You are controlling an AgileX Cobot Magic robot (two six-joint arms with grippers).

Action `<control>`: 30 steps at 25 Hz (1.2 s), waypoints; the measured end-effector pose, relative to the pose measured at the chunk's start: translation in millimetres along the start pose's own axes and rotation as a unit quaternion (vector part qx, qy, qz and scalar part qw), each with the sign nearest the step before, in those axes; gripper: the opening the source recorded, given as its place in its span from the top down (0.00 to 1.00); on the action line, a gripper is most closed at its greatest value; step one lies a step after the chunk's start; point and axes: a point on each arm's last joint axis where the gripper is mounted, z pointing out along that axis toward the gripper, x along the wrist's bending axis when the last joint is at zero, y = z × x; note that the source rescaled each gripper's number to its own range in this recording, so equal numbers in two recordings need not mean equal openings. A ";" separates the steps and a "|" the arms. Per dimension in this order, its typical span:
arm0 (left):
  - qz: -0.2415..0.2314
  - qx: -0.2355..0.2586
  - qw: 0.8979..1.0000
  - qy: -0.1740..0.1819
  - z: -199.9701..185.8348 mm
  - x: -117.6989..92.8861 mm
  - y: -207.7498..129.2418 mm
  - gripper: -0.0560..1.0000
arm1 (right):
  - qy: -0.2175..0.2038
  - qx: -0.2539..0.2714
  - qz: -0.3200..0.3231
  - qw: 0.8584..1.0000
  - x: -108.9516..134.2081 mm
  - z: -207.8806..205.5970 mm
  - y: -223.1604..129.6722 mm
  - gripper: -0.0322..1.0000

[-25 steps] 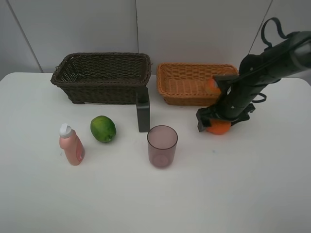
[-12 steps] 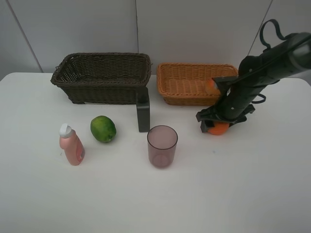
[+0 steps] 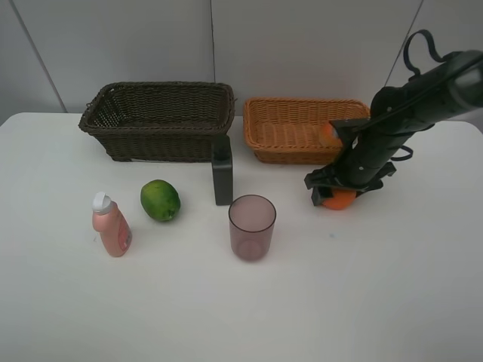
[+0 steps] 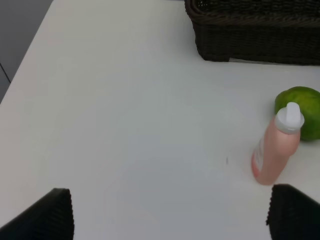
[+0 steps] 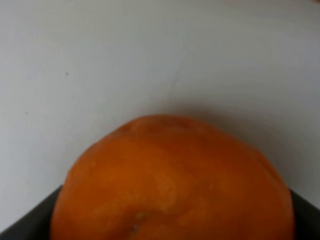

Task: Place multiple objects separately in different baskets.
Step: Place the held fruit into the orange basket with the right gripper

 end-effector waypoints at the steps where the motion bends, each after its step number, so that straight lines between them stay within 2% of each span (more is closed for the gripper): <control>1: 0.000 0.000 1.000 0.000 0.0 0.0 0.0 0.00 | 0.000 0.000 0.000 1.000 0.0 0.0 0.0 0.35; 16: 0.000 0.000 1.000 0.000 0.0 0.0 0.0 0.00 | -0.001 0.008 0.000 1.000 -0.3 -8.2 -1.2 0.35; 30: 0.000 0.000 1.000 0.000 0.0 0.0 0.0 0.00 | -0.008 -0.051 -0.010 0.999 -2.5 -65.2 7.8 0.35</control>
